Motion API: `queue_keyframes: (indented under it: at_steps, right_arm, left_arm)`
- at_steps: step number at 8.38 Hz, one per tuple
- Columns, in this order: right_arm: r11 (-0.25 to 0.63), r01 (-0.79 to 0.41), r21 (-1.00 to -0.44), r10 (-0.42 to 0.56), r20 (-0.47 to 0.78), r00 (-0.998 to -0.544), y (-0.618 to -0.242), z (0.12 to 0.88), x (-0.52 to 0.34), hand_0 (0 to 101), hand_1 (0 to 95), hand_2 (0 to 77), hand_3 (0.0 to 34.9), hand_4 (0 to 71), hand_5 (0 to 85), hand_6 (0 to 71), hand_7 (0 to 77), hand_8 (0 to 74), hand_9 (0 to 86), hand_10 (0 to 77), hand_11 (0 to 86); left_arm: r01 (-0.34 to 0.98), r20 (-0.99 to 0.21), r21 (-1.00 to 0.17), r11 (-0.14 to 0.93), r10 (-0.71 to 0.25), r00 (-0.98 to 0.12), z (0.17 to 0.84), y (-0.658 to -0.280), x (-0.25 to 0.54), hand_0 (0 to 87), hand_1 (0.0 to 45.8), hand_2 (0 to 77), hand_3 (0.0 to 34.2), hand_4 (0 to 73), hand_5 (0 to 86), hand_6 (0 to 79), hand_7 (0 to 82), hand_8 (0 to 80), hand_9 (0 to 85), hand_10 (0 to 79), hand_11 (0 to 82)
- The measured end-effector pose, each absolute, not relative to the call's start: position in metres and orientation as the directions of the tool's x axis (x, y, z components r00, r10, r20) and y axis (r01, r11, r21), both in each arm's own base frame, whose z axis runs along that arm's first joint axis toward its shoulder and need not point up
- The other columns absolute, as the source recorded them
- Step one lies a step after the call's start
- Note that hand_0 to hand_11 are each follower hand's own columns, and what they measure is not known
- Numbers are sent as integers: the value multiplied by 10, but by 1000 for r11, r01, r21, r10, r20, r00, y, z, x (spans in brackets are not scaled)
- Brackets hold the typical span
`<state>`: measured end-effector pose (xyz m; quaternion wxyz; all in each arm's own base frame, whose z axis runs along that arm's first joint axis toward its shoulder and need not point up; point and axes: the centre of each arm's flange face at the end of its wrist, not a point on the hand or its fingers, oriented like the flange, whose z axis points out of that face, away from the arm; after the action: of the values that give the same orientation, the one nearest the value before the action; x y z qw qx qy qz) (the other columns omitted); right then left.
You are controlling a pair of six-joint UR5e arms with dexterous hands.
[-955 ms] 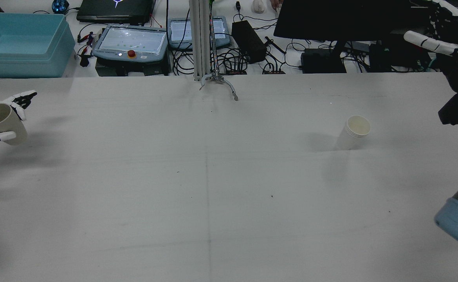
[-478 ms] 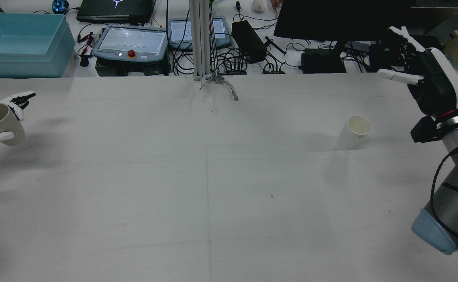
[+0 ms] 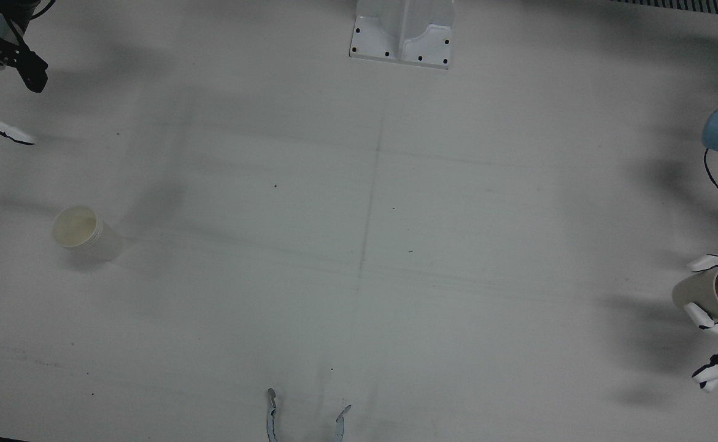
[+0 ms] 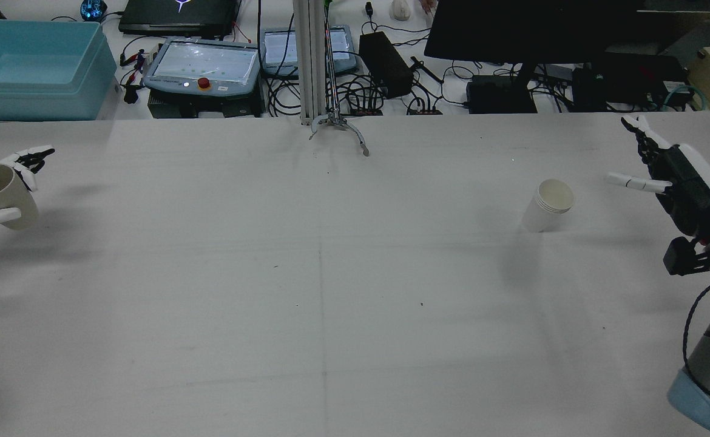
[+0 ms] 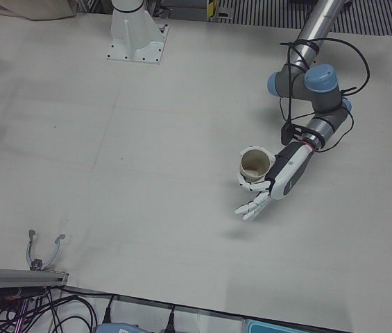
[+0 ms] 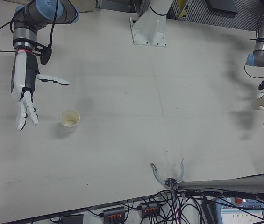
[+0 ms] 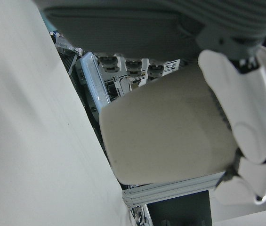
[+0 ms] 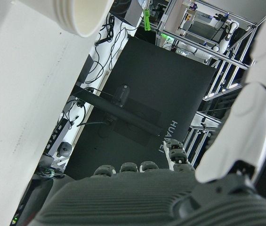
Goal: Pour water
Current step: 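Move the right hand toward the upright white paper cup, then grasp the upright white cup with the right hand and lift it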
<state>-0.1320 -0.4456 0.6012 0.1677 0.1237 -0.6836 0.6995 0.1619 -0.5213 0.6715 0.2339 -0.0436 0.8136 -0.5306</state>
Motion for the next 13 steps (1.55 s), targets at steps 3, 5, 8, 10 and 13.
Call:
queue_keyframes:
  at_steps: [3,5,8,10,13]
  right_arm:
    - [54,-348,-936,52,351,-935,-478,644,-188,445,142,82,0,0,49,5,11,5,5,0,5]
    - [74,-304,-950,41,308,-951,-490,640,-222,462,153,104,0,0,76,5,11,5,5,0,5]
    - [20,-214,-977,32,214,-976,-472,671,-257,464,147,104,0,0,60,5,11,5,5,0,5]
    - [14,-196,-980,34,197,-980,-468,675,-266,464,147,120,0,0,71,5,11,5,5,0,5]
    - [10,-206,-978,62,206,-977,-465,681,-287,461,147,136,0,0,71,5,11,5,5,0,5]
  left_arm:
    - [179,-335,-885,430,-321,-886,674,-520,161,427,93,371,0,502,393,93,147,60,65,44,55]
    - [179,-335,-885,430,-321,-886,674,-520,161,431,93,371,0,502,393,93,147,60,65,38,55]
    - [179,-335,-886,428,-323,-885,674,-520,162,432,93,371,0,502,387,93,147,60,65,44,55]
    - [180,-336,-886,428,-323,-885,674,-520,162,439,93,376,0,507,387,93,147,60,65,38,55]
    - [181,-336,-887,425,-324,-885,678,-519,161,441,93,376,0,507,387,93,147,60,65,38,55]
